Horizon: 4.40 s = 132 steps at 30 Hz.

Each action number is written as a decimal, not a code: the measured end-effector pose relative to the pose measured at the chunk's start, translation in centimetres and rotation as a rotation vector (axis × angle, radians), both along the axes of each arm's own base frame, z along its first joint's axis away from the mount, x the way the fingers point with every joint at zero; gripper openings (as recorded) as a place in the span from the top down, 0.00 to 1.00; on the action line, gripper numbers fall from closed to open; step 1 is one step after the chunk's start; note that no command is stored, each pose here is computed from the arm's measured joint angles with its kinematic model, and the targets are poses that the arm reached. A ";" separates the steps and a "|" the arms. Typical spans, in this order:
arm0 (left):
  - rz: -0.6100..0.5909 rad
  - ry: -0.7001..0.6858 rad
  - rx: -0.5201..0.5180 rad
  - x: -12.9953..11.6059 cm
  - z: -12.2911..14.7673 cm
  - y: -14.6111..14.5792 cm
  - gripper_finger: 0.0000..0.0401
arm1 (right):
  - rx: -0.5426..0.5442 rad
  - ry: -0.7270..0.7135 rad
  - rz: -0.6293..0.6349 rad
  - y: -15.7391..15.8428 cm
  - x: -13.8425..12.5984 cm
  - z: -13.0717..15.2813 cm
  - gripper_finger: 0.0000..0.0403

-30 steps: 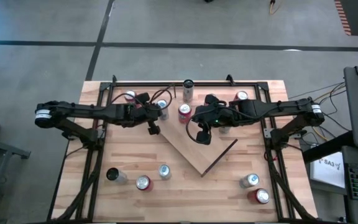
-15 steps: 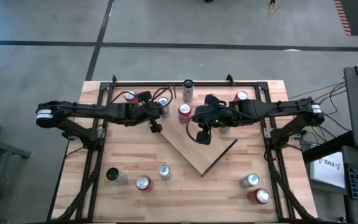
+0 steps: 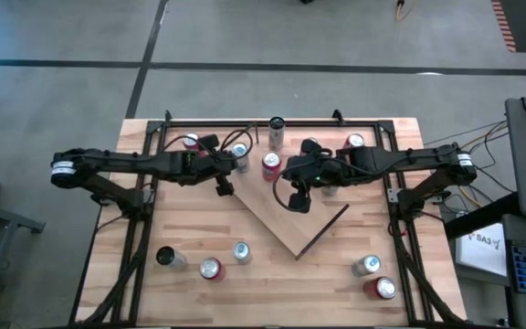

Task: Place canned beverage on shelf
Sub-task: Put the center blue soda can on the shelf

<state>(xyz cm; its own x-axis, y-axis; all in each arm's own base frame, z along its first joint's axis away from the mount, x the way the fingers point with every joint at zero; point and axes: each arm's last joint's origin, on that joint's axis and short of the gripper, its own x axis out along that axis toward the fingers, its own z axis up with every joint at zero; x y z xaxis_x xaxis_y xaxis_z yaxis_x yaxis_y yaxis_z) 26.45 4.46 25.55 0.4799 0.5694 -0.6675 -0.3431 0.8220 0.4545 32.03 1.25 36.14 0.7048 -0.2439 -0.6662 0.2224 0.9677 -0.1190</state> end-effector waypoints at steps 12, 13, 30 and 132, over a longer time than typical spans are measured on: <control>0.012 -0.018 0.002 0.1 0.1 0.2 1.00 | -0.001 0.008 0.000 0.0 0.0 -0.3 0.97; 0.012 -0.024 0.003 0.1 0.1 0.2 1.00 | -0.001 0.008 0.000 0.0 0.0 -0.3 0.97; -0.010 -0.107 0.032 0.8 0.8 0.3 1.00 | -0.002 0.025 0.001 0.0 0.0 -0.8 0.97; -0.205 -0.069 -0.020 1.1 1.5 -0.3 1.00 | -0.036 -0.140 0.019 -0.7 1.6 -2.2 0.97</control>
